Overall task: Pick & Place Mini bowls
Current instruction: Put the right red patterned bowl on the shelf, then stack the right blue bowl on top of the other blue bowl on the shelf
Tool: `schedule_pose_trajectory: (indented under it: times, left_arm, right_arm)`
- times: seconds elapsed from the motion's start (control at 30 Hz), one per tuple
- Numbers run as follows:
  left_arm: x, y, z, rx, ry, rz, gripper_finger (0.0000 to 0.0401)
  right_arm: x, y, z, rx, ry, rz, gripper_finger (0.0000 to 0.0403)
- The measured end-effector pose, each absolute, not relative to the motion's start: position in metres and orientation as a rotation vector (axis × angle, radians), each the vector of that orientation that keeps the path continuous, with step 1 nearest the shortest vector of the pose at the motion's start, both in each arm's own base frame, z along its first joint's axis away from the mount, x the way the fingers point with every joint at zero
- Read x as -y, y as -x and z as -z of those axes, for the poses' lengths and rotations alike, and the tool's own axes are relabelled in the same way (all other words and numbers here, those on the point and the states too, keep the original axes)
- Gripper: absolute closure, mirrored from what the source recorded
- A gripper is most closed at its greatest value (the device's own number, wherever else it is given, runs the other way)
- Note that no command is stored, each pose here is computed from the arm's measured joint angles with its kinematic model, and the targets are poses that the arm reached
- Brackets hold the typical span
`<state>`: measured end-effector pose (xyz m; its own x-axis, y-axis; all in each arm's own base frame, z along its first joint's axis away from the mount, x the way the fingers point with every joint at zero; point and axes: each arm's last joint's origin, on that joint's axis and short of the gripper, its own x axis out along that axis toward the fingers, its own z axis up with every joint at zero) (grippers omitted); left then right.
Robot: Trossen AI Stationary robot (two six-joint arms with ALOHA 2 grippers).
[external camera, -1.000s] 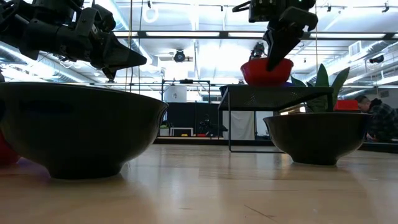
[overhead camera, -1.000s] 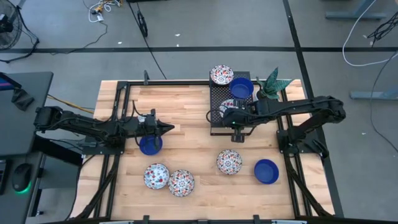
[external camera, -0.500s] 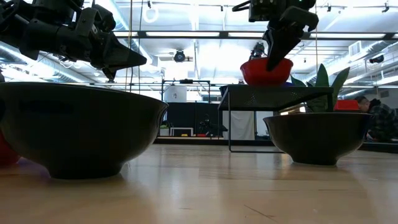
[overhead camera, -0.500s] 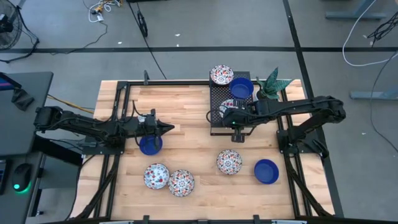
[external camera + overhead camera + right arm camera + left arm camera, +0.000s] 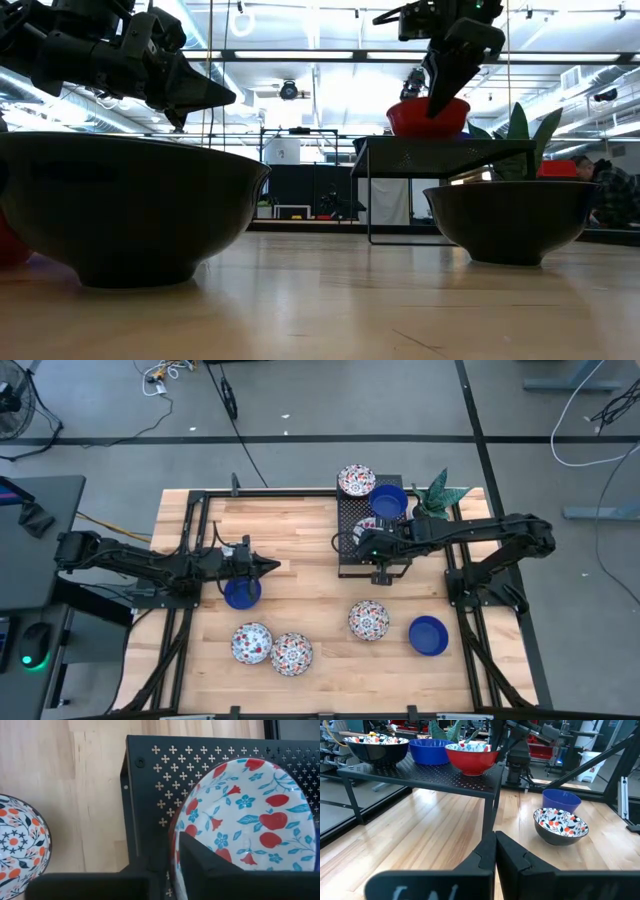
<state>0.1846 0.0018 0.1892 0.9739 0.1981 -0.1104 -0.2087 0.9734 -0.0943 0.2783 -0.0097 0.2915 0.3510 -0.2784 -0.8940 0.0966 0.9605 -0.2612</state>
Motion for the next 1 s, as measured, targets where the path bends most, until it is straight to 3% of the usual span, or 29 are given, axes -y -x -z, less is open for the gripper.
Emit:
schedule_pose_trajectory:
  times: [0.37, 0.57, 0.8, 1.0]
  left_arm:
    - [-0.002, -0.185, -0.189, -0.101, 0.106, -0.205, 0.0392]
    - [-0.002, -0.185, -0.189, -0.100, 0.106, -0.206, 0.0392]
    - [-0.002, -0.185, -0.189, -0.102, 0.106, -0.206, 0.0392]
    - [-0.001, -0.185, -0.189, -0.107, 0.106, -0.195, 0.0392]
  right_arm:
    - [0.010, -0.277, -0.294, -1.181, 0.170, 0.246, 0.0272]
    - [0.006, -0.275, -0.316, -1.109, 0.168, 0.237, 0.0229]
    - [-0.010, -0.274, -0.350, -0.981, 0.096, 0.236, 0.0228]
    - [-0.055, -0.273, -0.349, -0.932, 0.095, 0.119, 0.0245]
